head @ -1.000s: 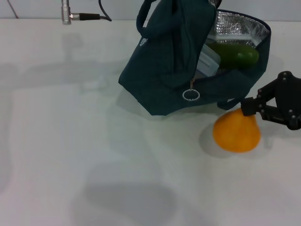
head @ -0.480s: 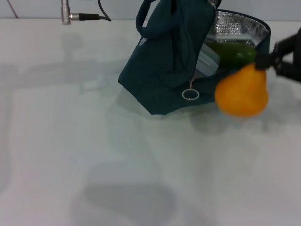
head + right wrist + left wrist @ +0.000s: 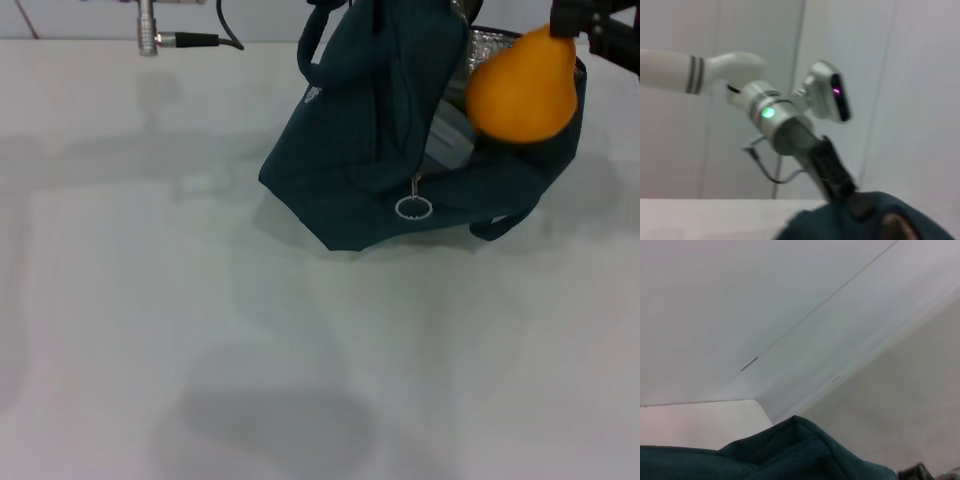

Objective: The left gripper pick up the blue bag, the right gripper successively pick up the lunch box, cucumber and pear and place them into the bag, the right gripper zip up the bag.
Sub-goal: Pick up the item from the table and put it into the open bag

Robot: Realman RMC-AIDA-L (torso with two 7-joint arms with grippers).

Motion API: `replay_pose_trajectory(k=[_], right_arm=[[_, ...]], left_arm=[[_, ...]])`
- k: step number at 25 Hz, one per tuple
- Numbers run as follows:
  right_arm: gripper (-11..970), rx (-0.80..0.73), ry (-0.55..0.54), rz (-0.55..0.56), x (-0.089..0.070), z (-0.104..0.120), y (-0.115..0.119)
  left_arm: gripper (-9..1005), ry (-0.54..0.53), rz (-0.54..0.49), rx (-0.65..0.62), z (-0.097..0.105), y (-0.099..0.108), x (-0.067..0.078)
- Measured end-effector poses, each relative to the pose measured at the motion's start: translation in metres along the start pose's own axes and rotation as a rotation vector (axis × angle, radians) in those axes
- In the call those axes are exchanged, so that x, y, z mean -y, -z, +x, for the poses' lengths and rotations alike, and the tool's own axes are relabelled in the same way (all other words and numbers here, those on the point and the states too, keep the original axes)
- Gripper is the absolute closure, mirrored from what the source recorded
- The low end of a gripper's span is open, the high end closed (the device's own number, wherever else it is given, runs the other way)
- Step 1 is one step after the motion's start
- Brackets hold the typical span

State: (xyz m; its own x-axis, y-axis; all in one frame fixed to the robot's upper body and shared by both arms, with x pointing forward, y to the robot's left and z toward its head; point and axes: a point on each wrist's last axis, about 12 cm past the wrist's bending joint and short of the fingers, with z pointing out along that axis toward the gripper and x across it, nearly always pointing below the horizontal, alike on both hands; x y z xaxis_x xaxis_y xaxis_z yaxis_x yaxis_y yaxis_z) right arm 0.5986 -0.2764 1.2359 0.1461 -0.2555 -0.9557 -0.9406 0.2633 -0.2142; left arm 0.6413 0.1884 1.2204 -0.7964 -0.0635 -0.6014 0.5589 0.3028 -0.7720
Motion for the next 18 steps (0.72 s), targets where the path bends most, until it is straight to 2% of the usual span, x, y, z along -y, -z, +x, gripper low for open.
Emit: replay_pose_trajectory(k=[10, 18], right_arm=[[922, -0.057, 0.053, 0.096, 0.011, 0.006, -0.02], [921, -0.085, 0.089, 0.114, 0.012, 0.011, -0.038]], left_arm=[[949, 0.056, 0.053, -0.05, 0.006, -0.003, 0.007], [949, 0.085, 0.104, -0.08, 0.014, -0.007, 0.011]])
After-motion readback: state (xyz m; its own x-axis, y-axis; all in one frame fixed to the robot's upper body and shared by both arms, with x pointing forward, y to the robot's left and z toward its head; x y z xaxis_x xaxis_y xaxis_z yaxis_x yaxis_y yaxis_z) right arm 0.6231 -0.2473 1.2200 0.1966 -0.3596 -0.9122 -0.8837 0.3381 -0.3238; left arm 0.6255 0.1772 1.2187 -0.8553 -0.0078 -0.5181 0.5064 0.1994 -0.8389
